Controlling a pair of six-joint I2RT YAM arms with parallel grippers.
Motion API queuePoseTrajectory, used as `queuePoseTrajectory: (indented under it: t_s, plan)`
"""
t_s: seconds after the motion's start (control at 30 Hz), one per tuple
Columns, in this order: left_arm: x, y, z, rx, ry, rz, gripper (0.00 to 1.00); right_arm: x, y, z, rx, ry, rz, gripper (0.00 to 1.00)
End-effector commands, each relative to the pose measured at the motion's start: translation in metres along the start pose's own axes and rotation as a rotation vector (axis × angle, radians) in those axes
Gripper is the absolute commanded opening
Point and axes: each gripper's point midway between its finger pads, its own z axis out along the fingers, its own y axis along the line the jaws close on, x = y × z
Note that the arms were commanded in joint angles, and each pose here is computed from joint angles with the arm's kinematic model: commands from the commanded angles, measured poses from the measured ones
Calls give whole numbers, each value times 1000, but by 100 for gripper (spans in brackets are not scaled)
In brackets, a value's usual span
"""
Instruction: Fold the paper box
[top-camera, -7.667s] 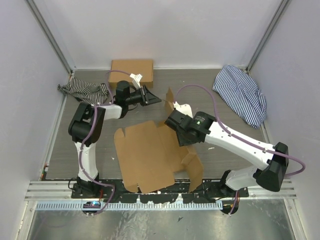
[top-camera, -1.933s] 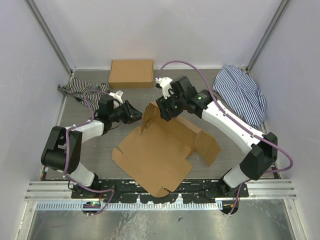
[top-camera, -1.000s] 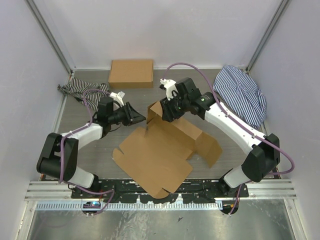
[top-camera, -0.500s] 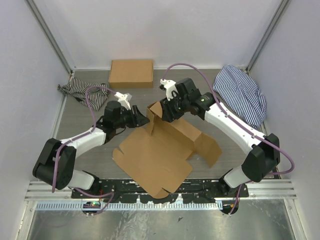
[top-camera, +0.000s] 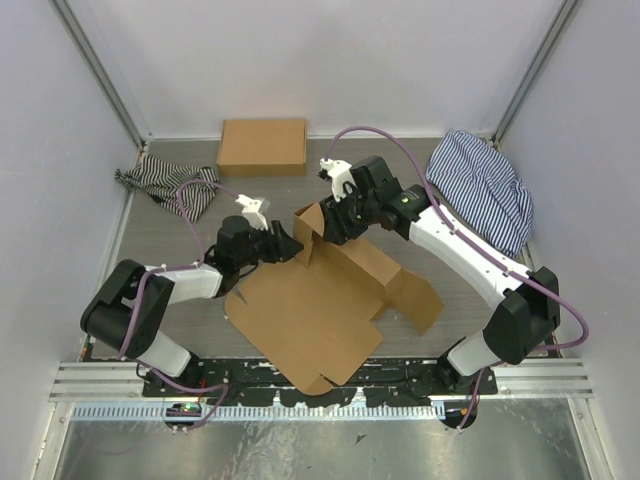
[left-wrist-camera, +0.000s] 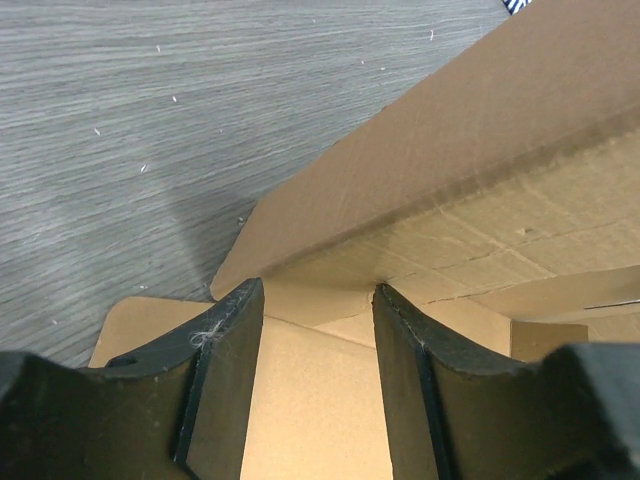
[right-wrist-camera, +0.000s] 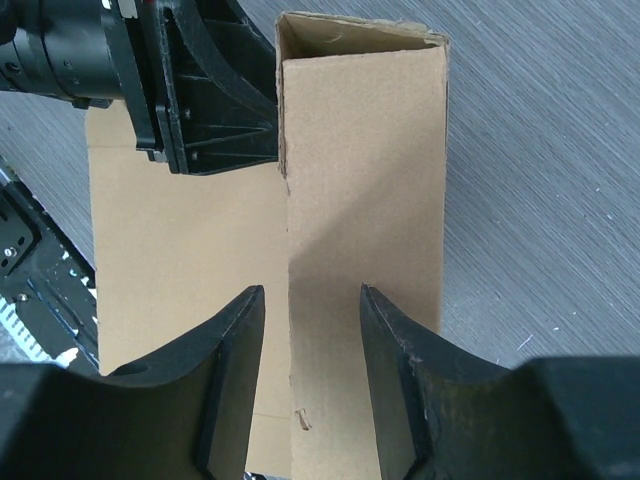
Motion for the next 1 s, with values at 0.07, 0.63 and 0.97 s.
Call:
queuePoseTrajectory:
  t_s: [0.07, 0.63, 0.97]
  plan:
    - [-30, -17, 4, 81, -167, 71, 55, 5, 4, 1, -19, 22, 15, 48]
    - [-26, -14, 15, 83, -164, 111, 55, -10, -17, -5, 72, 2, 24, 55]
    - [-30, -12, 22, 77, -171, 122, 55, -17, -25, -7, 80, -1, 27, 58]
